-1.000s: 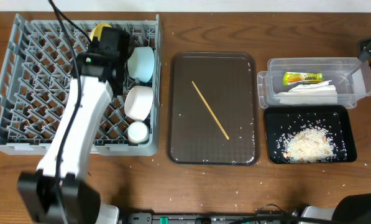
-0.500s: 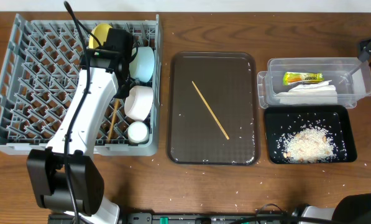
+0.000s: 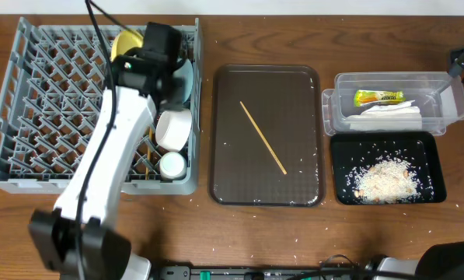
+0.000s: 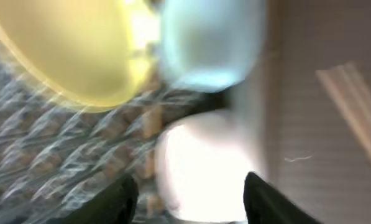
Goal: Sort waste into correct bins and load items into the dishwasher
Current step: 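Move left gripper back to tray and grasp second chopstick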
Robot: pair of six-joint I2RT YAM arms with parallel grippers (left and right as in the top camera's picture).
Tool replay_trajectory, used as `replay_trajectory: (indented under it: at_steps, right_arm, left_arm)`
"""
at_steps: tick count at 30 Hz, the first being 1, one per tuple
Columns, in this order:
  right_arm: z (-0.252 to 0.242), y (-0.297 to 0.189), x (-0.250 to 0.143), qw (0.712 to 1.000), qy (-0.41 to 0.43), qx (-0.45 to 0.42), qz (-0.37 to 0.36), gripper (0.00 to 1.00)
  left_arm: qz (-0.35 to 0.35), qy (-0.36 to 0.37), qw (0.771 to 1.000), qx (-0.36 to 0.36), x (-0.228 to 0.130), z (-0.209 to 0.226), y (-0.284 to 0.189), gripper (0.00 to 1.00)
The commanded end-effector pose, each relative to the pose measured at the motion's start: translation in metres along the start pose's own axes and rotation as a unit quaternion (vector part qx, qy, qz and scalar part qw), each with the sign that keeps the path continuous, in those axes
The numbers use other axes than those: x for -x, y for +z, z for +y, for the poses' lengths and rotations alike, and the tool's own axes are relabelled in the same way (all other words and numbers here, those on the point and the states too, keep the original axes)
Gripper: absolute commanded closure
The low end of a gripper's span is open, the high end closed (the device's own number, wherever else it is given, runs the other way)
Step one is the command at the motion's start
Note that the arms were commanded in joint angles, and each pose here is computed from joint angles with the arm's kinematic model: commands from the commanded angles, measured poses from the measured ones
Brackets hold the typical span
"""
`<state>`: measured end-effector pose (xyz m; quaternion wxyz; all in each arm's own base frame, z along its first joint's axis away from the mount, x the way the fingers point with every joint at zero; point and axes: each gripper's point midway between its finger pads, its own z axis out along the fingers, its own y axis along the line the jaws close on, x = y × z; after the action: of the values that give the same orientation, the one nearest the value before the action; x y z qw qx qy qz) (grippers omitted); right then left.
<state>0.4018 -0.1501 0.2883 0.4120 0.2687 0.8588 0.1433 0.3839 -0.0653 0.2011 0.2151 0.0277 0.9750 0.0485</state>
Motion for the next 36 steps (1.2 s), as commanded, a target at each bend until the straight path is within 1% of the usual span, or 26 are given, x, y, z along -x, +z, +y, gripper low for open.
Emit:
replay_trajectory:
  at_steps: [1,5,6,7,8,9,10,12,14,17,19,22,25,30,34,36]
  right_arm:
    - [0.007,-0.012,0.01,1.0,-0.004,0.006,-0.019,0.01]
    - [0.007,-0.012,0.01,1.0,-0.004,0.006,-0.019,0.01]
    - [0.007,-0.012,0.01,1.0,-0.004,0.006,-0.019,0.01]
    - [0.007,-0.012,0.01,1.0,-0.004,0.006,-0.019,0.01]
    - [0.007,-0.012,0.01,1.0,-0.004,0.006,-0.019,0.01]
    - [0.007,-0.012,0.01,1.0,-0.004,0.006,-0.019,0.01]
    - [0.007,-0.012,0.01,1.0,-0.004,0.006,-0.019,0.01]
    - [0.007,-0.012,0.01,1.0,-0.004,0.006,-0.019,0.01]
    - [0.007,-0.012,0.01,1.0,-0.004,0.006,-0.019,0.01]
    - [0.007,-0.012,0.01,1.0,-0.004,0.006,-0.019,0.01]
    - [0.007,-0.012,0.01,1.0,-0.004,0.006,-0.019,0.01]
    - [0.007,-0.012,0.01,1.0,-0.004,0.006,-0.019,0.01]
    - [0.007,-0.012,0.01,1.0,-0.004,0.006,-0.019,0.01]
    - [0.007,-0.012,0.01,1.0,-0.004,0.006,-0.019,0.01]
    - [0.007,-0.012,0.01,1.0,-0.004,0.006,-0.019,0.01]
    - [0.007,-0.012,0.01,1.0,-0.004,0.006,-0.019,0.01]
  left_arm:
    - [-0.055,0.014,0.985,-0.16,0.015,-0.071,-0.046,0.4]
    - [-0.065,0.05,0.963,-0.258,0.014,-0.124,-0.064,0.39]
    - [-0.062,0.058,0.958,-0.276,0.011,-0.134,-0.068,0.34]
    - [-0.061,0.064,0.954,-0.286,0.009,-0.141,-0.071,0.3]
    - [-0.059,0.071,0.951,-0.294,0.007,-0.148,-0.073,0.29]
    - [-0.057,0.076,0.95,-0.298,0.005,-0.152,-0.073,0.22]
    - [-0.056,0.081,0.949,-0.3,0.003,-0.157,-0.073,0.19]
    - [-0.053,0.073,0.949,-0.303,0.002,-0.166,-0.072,0.18]
    - [-0.049,0.037,0.956,-0.287,0.005,-0.168,-0.068,0.17]
    - [-0.046,-0.021,0.969,-0.243,0.008,-0.163,-0.057,0.17]
    - [-0.042,-0.053,0.971,-0.227,0.009,-0.161,-0.052,0.18]
    - [-0.033,-0.078,0.973,-0.213,0.008,-0.159,-0.044,0.2]
    - [-0.014,-0.097,0.974,-0.203,0.005,-0.161,-0.031,0.23]
    - [0.027,-0.087,0.978,-0.185,-0.01,-0.173,-0.011,0.26]
    - [0.06,-0.086,0.986,-0.131,-0.022,-0.17,0.003,0.27]
    - [0.088,-0.08,0.987,-0.105,-0.03,-0.171,0.014,0.28]
